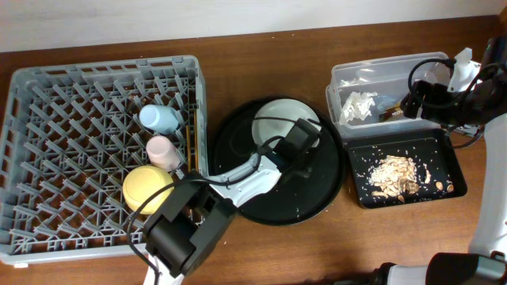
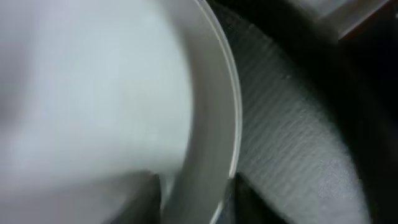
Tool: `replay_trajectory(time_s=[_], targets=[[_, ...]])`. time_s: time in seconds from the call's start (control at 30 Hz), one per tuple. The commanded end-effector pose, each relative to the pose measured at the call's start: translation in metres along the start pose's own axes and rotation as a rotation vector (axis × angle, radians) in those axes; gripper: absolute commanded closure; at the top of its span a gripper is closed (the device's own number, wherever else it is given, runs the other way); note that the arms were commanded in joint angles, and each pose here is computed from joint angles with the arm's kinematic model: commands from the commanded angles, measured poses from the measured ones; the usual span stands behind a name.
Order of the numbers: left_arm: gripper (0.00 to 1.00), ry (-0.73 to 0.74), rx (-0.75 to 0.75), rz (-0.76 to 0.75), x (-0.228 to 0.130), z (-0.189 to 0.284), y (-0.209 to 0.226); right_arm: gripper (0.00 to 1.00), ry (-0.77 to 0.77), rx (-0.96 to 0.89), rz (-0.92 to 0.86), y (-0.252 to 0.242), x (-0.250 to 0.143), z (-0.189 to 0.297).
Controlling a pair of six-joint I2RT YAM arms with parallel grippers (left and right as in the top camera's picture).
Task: Sort waste into correct bins and load items into the dishwasher rack
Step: 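Reach the left gripper to the white plate and grasp its edge, then lift the white plate with the left gripper and stand it in the rack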
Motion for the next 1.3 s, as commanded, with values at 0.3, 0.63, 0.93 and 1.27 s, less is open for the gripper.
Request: replay_trajectory(time_s=[0.3,0.63,0.93,1.27], targets=[[0.75,0.551,0.087,-0.043,-0.074,0.022,0.007,0.01,-0.004,-0.006,-0.007,-0.001,0.001,0.001],[0.42,0.326,0.117,0.026,-0.025,0.016,0.008,0.01,-0.004,-0.006,-0.007,-0.001,0.001,0.001],[0.95,0.386,0.133,0.015,-0.040,0.000,0.007,0.01,-0.004,-0.006,-0.007,-0.001,0.001,0.001],[0.99,-0.145,0.150,0.100,0.079,0.200,0.032,0.01,-0.004,-0.006,-0.007,-0.001,0.001,0.001]])
Point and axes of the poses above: each gripper's point midway between its finger pads, its own z axis back along the fingers, its own y axis along the line the jaws close on, x = y × z, the point moved 10 cm from there along z, back along the fingers, and after that the axes turned 14 degrees about -z, right-handed, at the moved point
